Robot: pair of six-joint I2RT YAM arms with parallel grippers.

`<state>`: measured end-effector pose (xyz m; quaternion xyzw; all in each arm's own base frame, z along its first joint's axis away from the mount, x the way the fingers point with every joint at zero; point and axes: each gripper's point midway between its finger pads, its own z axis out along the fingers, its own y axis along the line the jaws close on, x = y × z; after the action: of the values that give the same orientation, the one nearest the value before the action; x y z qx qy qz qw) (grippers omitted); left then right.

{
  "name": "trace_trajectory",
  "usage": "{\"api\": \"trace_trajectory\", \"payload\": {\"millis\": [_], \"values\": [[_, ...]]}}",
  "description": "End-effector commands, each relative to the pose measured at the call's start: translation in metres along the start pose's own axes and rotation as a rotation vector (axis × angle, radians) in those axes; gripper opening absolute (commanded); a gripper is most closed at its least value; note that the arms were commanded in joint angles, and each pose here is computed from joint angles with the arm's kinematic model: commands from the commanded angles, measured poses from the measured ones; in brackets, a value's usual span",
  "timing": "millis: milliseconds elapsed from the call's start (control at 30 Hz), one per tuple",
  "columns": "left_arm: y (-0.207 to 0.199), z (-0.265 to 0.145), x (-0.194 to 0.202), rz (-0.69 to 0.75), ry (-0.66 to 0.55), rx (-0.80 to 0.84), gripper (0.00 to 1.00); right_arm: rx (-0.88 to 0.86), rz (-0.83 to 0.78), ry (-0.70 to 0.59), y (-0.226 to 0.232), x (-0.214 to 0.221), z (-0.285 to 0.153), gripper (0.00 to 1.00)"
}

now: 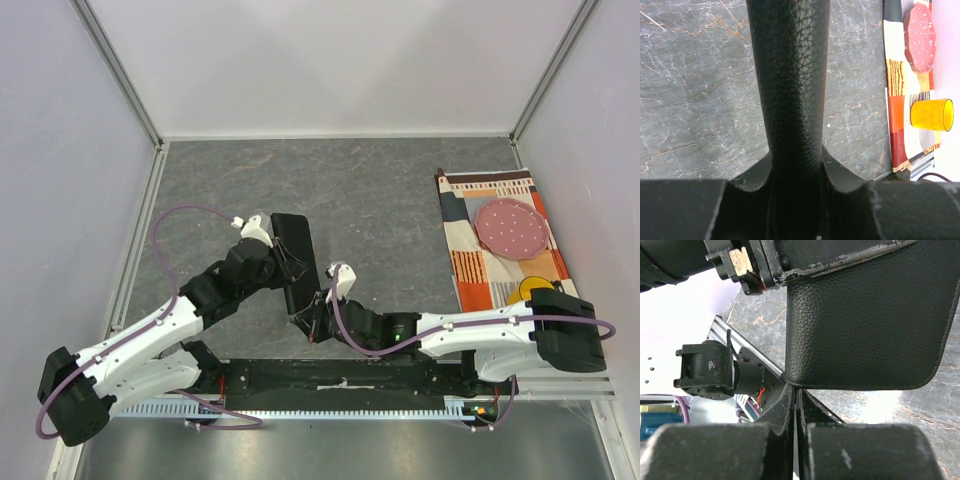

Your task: Sort the hair-cutting tools

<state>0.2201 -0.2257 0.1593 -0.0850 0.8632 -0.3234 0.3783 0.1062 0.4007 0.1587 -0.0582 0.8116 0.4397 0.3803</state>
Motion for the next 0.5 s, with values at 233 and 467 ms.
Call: {"api": "trace_trajectory", "payload": {"millis": [233,467], "values": [[-0.061,-0.028,-0.048,0.020,-0.102,0.167,0.02,-0.071,-0.189,0.159,0.007,0.033,-0.004,0.00],[-0.077,-0.031,-0.045,0.067,-0.049,0.219,0.02,-0.024,-0.350,0.239,-0.006,0.044,-0.013,0.00]]}}
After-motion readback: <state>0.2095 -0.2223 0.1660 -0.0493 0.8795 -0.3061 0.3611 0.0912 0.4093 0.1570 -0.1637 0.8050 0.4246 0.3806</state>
